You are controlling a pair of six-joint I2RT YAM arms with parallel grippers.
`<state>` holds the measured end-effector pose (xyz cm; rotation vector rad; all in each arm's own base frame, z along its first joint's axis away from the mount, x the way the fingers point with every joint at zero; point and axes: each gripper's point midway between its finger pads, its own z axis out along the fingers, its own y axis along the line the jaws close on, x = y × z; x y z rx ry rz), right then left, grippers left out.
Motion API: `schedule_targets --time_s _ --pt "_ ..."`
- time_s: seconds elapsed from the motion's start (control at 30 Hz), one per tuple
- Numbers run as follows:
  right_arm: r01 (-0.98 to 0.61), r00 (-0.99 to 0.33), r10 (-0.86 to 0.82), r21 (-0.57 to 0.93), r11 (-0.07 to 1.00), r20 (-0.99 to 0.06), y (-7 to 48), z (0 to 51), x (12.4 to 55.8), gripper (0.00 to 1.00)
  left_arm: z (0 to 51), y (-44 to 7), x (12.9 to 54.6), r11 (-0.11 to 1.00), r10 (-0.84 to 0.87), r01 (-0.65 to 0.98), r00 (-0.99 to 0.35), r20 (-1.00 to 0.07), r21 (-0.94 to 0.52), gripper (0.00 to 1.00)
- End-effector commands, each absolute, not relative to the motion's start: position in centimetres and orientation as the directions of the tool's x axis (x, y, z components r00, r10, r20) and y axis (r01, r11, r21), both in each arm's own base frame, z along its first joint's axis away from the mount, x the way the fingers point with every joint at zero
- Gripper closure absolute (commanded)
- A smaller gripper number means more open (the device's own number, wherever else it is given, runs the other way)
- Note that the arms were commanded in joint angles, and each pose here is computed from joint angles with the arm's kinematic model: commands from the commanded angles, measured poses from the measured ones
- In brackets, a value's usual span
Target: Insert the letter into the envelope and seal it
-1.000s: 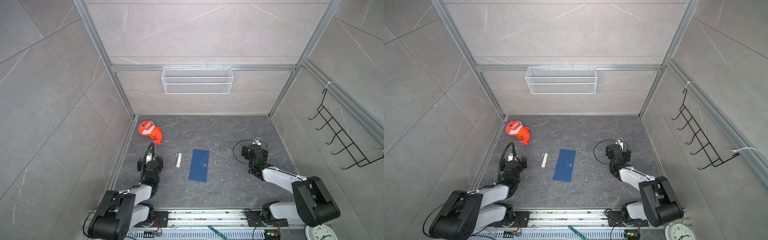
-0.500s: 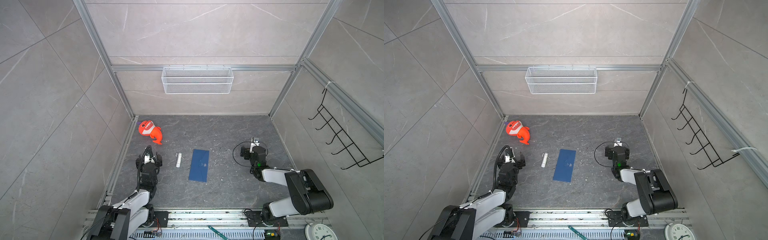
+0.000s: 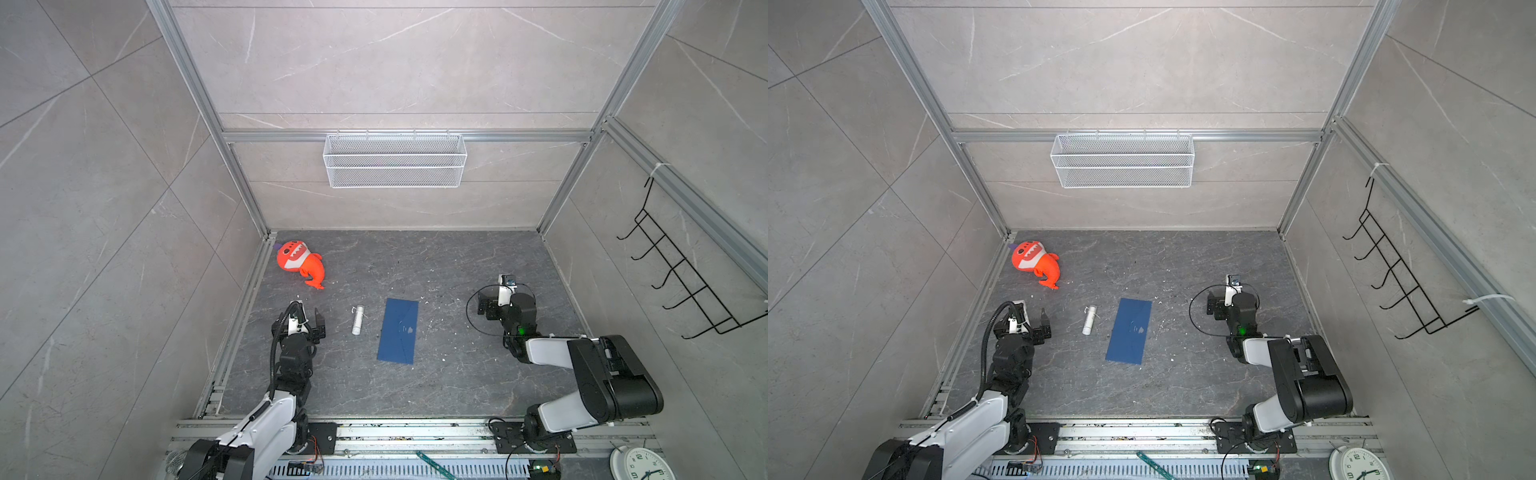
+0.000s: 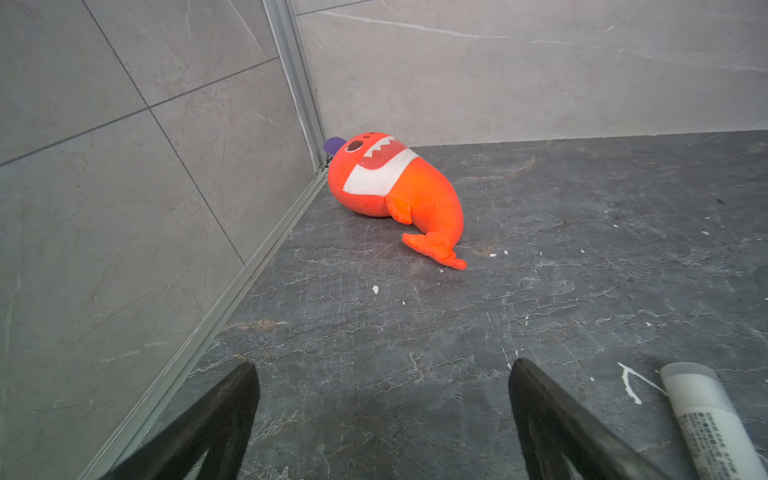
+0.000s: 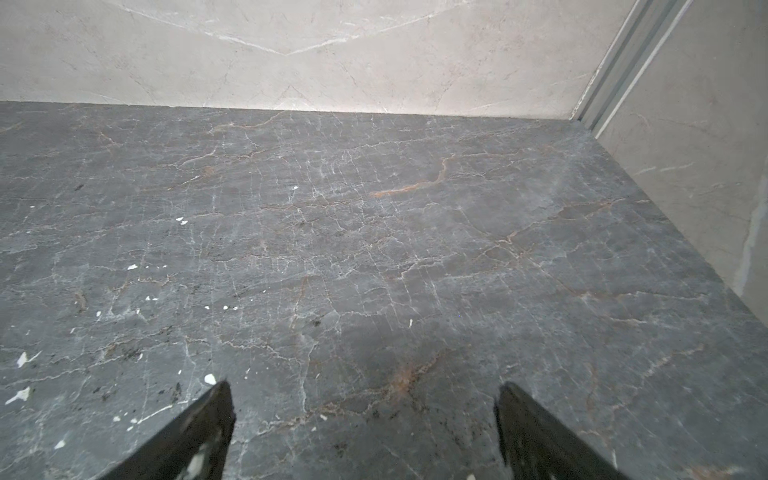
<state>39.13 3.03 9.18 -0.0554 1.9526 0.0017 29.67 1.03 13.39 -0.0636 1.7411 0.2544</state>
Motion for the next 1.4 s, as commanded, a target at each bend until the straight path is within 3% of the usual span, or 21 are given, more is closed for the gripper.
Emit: schedule_targets --time_s 0.0,0.23,0.63,0.97,1.37 --pt "-0.057 -0.362 -0.047 -0.029 0.998 -0.931 3.2 9.2 39.0 0.01 13.6 0.4 29.9 0.983 0.081 -0.151 -0.17 -0.982 0.108 0.04" --pt "-0.056 -0.362 -0.047 -0.029 0.998 -0.931 3.2 9.1 39.0 0.01 13.2 -1.0 32.7 0.984 0.145 -0.082 -0.177 -0.974 0.161 0.03" --pt "-0.058 -0.361 -0.048 -0.029 0.998 -0.931 3.2 9.2 39.1 0.01 9.5 -0.5 37.0 0.996 0.094 0.015 -0.283 -0.955 0.094 0.02" --pt "-0.057 -0.361 -0.047 -0.028 0.998 -0.931 3.2 9.2 39.1 0.01 8.5 2.1 38.5 0.997 -0.011 -0.078 -0.384 -0.923 0.021 0.0" --pt "-0.058 -0.361 -0.047 -0.028 0.998 -0.931 3.2 9.2 39.1 0.01 8.6 2.3 38.5 0.996 -0.014 -0.09 -0.381 -0.924 0.022 0.0"
